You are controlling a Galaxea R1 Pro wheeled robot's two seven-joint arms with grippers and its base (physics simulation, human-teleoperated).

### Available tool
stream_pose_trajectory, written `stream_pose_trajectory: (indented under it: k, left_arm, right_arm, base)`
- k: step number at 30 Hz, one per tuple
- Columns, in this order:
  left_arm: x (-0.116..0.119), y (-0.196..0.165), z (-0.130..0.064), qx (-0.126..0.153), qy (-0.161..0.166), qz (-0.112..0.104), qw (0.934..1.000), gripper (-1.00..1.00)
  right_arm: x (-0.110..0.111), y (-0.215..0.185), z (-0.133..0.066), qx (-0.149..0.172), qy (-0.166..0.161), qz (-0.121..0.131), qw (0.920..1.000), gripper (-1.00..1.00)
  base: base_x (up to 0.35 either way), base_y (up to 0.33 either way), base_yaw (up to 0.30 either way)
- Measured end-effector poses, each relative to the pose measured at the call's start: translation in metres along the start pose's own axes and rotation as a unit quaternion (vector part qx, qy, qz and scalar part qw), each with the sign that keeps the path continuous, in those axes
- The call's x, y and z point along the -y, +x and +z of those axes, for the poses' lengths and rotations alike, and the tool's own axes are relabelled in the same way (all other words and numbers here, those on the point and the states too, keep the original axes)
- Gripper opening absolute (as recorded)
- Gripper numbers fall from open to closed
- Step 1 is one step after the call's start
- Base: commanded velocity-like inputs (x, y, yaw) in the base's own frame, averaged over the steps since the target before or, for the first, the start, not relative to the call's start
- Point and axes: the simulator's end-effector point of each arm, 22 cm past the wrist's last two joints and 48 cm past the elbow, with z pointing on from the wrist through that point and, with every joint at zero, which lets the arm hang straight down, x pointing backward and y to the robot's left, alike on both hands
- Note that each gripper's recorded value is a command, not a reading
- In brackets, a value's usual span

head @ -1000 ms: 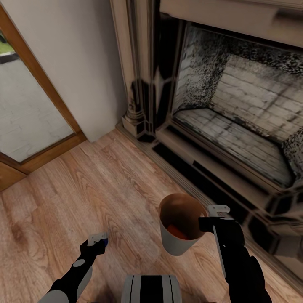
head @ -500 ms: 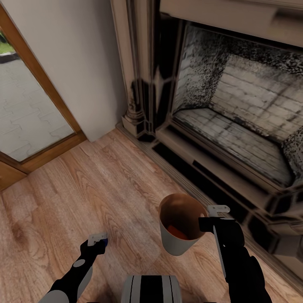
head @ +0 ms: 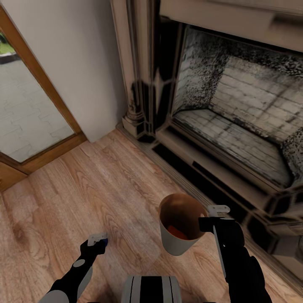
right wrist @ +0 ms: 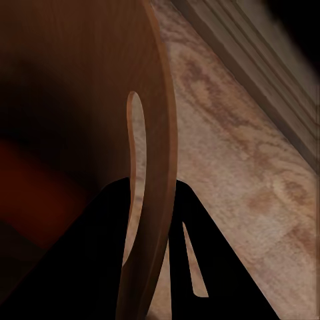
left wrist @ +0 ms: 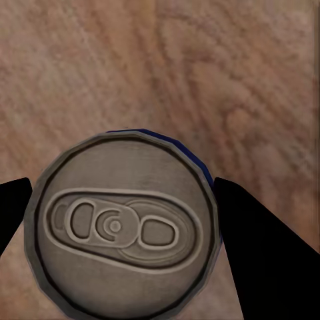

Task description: Put the three can of soda from the living room inside the tash can in the kitchen.

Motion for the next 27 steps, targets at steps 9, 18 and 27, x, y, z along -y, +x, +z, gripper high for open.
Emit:
stream_pose_trajectory:
  k: [9, 18, 27]
  left_arm:
    - [-0.001, -0.013, -0.015, 0.0, 0.0, 0.0, 1.0, -1.0]
    - [-0.002, -0.027, -0.031, 0.0, 0.0, 0.0, 1.0, -1.0]
    - [-0.002, -0.039, -0.046, -0.001, 0.004, 0.0, 1.0, -1.0]
  right_arm:
    - [0.002, -0.009, -0.018, 0.0, 0.0, 0.0, 1.0, -1.0]
    - [0.004, -0.019, -0.036, 0.0, 0.0, 0.0, 1.0, -1.0]
    - [0.002, -0.03, -0.055, 0.003, 0.002, -0.014, 0.9999, -1.0]
  base:
    - [0.0, 0.0, 0.0]
    - [0.0, 0.0, 0.0]
    - [0.0, 0.0, 0.0]
